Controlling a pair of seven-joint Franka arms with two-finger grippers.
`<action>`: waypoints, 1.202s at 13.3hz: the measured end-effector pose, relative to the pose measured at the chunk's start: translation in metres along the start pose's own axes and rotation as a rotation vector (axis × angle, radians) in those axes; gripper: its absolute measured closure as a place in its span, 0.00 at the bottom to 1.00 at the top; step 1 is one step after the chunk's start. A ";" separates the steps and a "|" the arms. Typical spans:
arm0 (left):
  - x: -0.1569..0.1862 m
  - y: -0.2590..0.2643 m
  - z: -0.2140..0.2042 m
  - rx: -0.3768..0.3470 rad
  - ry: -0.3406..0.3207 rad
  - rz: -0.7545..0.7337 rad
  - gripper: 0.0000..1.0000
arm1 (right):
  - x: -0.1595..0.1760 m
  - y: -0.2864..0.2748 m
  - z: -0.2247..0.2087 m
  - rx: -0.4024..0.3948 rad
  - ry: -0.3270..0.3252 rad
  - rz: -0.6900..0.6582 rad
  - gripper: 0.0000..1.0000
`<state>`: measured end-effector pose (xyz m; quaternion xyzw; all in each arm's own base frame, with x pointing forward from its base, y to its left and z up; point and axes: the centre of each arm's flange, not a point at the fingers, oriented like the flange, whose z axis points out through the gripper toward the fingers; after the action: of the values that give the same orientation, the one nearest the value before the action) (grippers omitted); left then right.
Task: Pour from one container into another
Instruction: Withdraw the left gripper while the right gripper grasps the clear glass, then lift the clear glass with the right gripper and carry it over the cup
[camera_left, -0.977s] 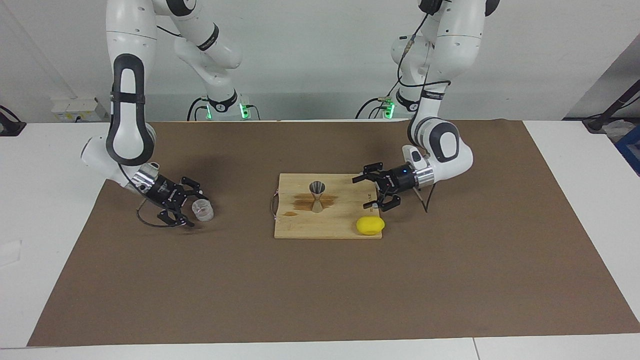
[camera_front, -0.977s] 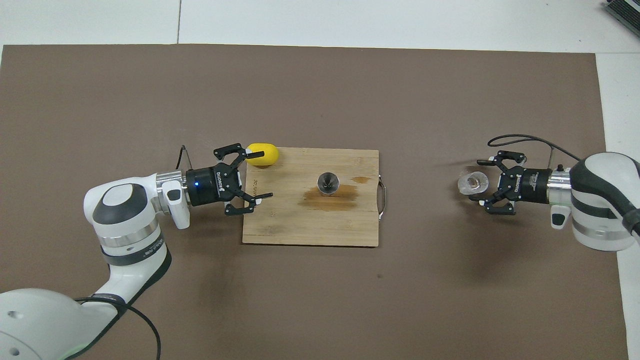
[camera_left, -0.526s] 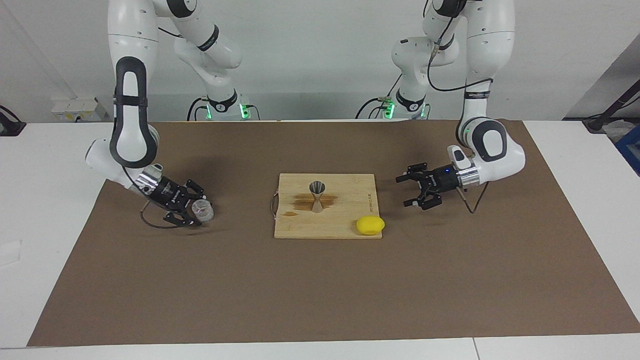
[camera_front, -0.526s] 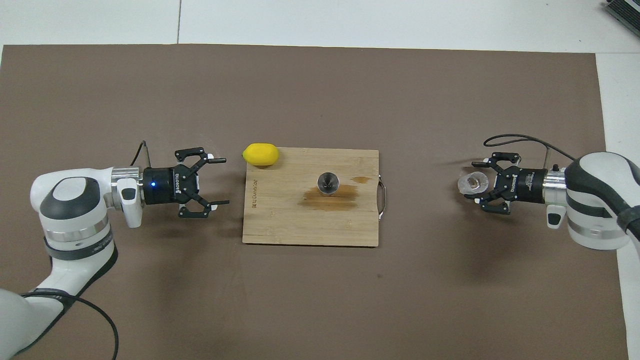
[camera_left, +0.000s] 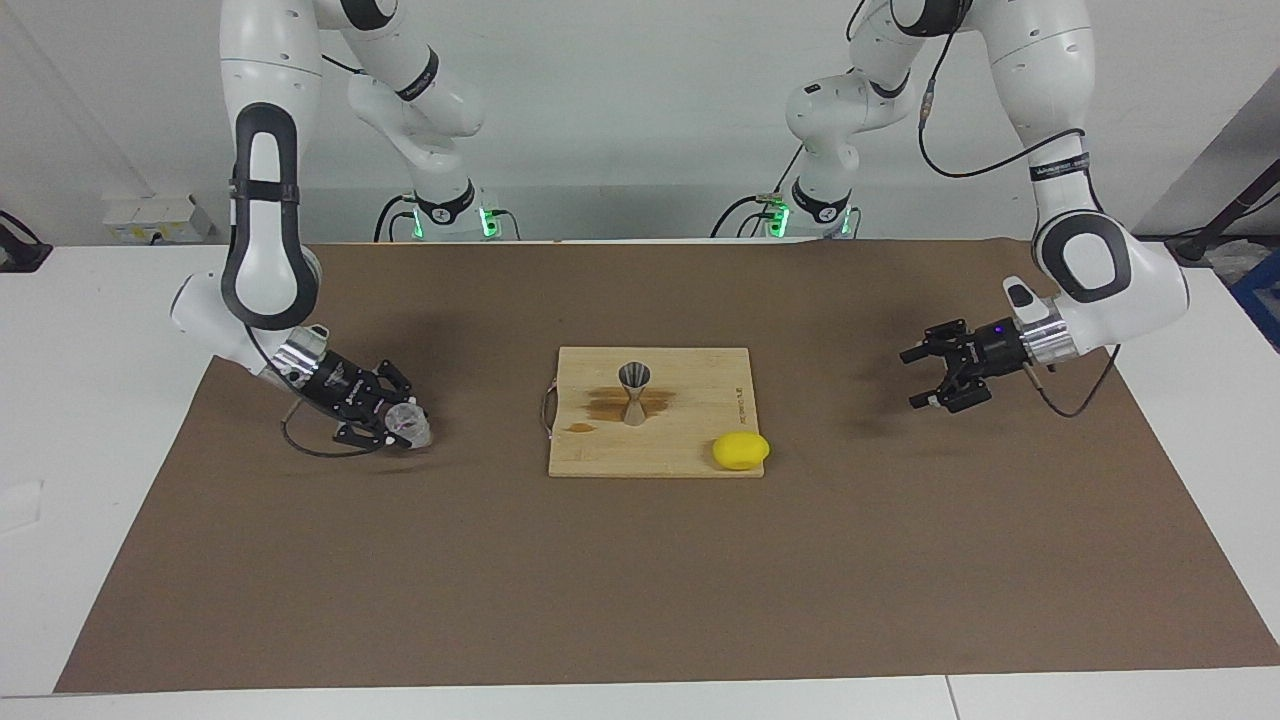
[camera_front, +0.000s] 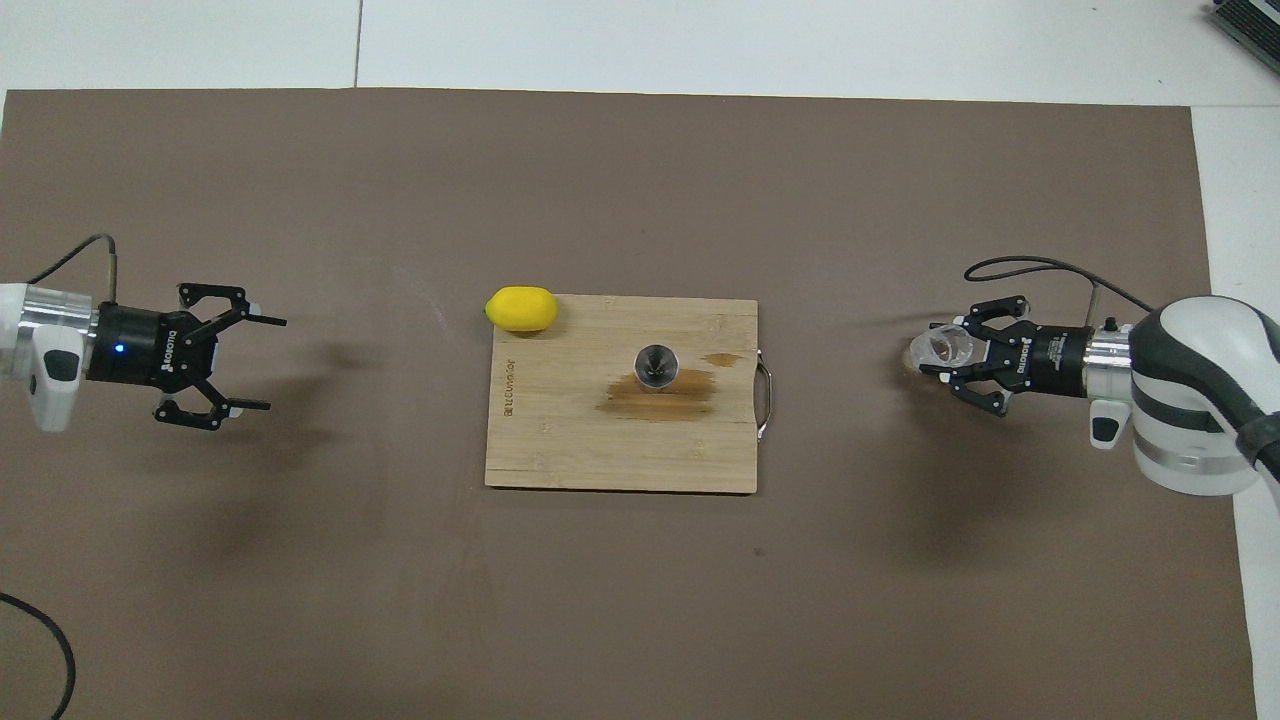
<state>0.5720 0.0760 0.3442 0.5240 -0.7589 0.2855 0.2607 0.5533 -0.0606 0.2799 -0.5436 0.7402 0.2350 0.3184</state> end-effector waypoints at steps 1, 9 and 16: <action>0.001 -0.003 -0.009 -0.029 -0.046 0.027 0.00 | -0.019 0.002 0.003 -0.006 0.001 -0.009 0.49; 0.084 -0.007 -0.121 -0.076 -0.337 0.208 0.00 | -0.154 0.003 0.031 -0.084 0.186 -0.095 0.49; 0.180 -0.014 -0.167 -0.140 -0.612 0.328 0.00 | -0.254 0.013 0.079 -0.080 0.353 -0.072 0.49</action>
<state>0.5449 0.0731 0.5888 0.4373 -0.8936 0.1007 0.0074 0.6105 0.1648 0.4103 -0.6147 0.7547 0.1536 0.1701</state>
